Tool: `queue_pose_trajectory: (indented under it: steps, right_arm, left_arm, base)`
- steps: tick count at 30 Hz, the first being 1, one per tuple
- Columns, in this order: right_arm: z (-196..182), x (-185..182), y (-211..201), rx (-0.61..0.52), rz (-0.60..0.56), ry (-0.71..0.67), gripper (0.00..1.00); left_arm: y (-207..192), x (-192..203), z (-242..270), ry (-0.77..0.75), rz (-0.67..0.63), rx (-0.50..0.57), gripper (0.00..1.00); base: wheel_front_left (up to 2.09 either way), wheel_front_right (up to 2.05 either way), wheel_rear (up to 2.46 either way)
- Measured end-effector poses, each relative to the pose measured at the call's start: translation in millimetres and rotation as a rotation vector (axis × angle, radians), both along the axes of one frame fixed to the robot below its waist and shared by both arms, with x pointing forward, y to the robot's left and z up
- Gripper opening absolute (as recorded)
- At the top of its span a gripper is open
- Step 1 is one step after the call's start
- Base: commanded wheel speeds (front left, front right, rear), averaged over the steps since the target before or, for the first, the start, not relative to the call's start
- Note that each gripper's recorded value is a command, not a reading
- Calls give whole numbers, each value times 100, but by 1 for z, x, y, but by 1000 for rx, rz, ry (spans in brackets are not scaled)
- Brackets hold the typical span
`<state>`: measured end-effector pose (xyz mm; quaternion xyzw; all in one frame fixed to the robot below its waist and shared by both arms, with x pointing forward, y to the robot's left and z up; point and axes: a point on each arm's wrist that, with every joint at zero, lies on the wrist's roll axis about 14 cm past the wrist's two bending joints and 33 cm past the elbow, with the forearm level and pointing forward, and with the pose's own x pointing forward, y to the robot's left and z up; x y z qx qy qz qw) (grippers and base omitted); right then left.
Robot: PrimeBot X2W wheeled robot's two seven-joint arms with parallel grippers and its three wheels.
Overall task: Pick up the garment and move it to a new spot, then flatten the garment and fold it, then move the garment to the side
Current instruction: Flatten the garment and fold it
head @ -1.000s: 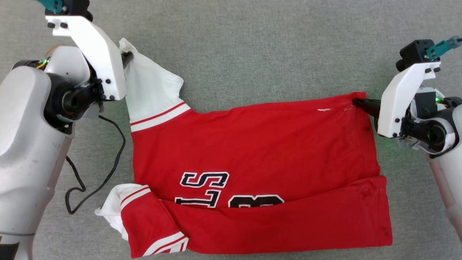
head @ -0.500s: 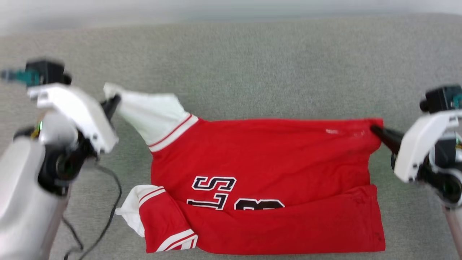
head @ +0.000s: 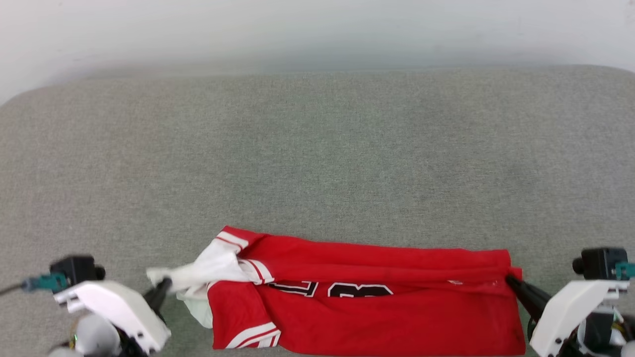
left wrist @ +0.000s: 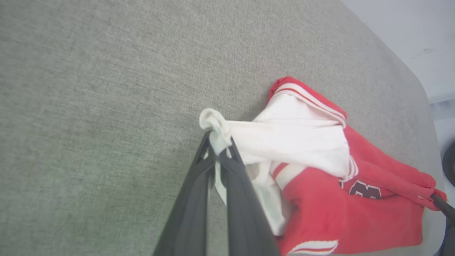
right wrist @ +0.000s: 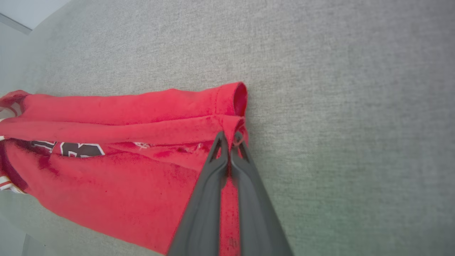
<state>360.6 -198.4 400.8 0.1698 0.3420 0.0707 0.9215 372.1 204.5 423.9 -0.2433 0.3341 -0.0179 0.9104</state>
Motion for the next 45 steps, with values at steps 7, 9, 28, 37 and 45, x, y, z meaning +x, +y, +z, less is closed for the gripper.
queue_pose_trajectory:
  steps: [7,9,28,37,45]
  right_arm:
    - [-23,-24,3,20,-52,21,100]
    - [-24,-27,5,21,-53,14,100]
    - [25,-37,-51,-119,-66,29,100]
    - [8,-22,-31,-123,12,166,100]
    - [-32,-18,9,-82,116,313,100]
  left_arm:
    - [-2,-29,-32,99,48,4,100]
    - [2,-29,-33,81,62,31,100]
    - [-22,16,90,-632,58,254,100]
    - [-38,18,108,-768,20,308,100]
    - [-35,26,105,-776,33,325,100]
  base:
    - [0,0,0]
    - [0,0,0]
    - [0,0,0]
    - [0,0,0]
    - [0,0,0]
